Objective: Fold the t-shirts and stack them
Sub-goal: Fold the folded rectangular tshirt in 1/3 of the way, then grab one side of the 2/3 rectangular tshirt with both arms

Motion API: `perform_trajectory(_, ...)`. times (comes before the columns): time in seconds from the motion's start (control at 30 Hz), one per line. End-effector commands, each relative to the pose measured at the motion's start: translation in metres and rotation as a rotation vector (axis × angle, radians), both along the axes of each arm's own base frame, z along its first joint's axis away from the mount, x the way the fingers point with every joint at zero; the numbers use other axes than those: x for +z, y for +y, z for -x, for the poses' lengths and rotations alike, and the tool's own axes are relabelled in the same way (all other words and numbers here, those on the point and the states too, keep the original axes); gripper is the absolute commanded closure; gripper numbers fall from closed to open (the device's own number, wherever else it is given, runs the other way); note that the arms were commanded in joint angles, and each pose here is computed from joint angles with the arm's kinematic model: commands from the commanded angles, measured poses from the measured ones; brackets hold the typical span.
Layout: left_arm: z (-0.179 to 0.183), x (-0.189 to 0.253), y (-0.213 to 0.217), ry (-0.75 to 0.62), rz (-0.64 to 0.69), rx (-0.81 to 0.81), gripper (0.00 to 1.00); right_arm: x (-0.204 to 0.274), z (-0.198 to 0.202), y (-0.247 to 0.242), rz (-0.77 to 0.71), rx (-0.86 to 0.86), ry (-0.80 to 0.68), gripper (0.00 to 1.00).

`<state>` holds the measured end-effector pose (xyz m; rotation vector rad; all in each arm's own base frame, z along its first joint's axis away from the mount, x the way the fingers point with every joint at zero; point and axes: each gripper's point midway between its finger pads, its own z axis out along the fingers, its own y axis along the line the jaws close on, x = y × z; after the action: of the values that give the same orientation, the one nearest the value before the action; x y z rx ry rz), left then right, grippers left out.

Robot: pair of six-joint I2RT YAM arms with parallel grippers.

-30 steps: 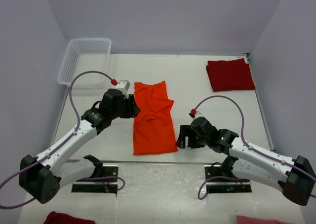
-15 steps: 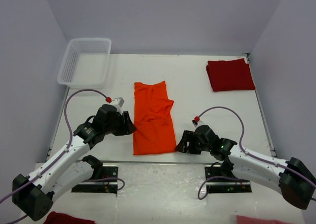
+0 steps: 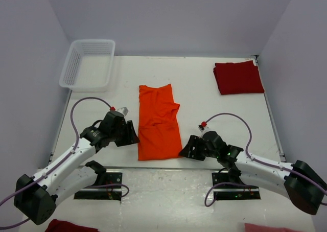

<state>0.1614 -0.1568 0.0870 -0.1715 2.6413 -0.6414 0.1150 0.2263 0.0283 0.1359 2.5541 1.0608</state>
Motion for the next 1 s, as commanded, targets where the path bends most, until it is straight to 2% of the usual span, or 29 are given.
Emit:
perform_trajectory(0.0,0.01,-0.009,0.007,0.057,-0.034,0.021,0.49,-0.017,0.006,-0.002,0.016,0.0,0.05,0.4)
perform_trajectory(0.37,0.015,-0.009,0.007,0.075,-0.03,0.016,0.49,-0.036,0.008,0.002,0.046,-0.001,0.1,0.49)
perform_trajectory(0.53,0.018,-0.011,0.015,0.094,-0.072,0.023,0.49,-0.038,0.008,0.003,0.043,-0.006,0.105,0.56)
perform_trajectory(0.77,0.028,-0.018,0.012,0.14,-0.087,-0.035,0.49,-0.037,0.009,0.005,0.047,-0.002,0.109,0.65)
perform_trajectory(0.97,0.039,-0.019,0.001,0.185,-0.038,-0.089,0.48,-0.036,0.006,0.001,0.073,-0.013,0.093,0.73)
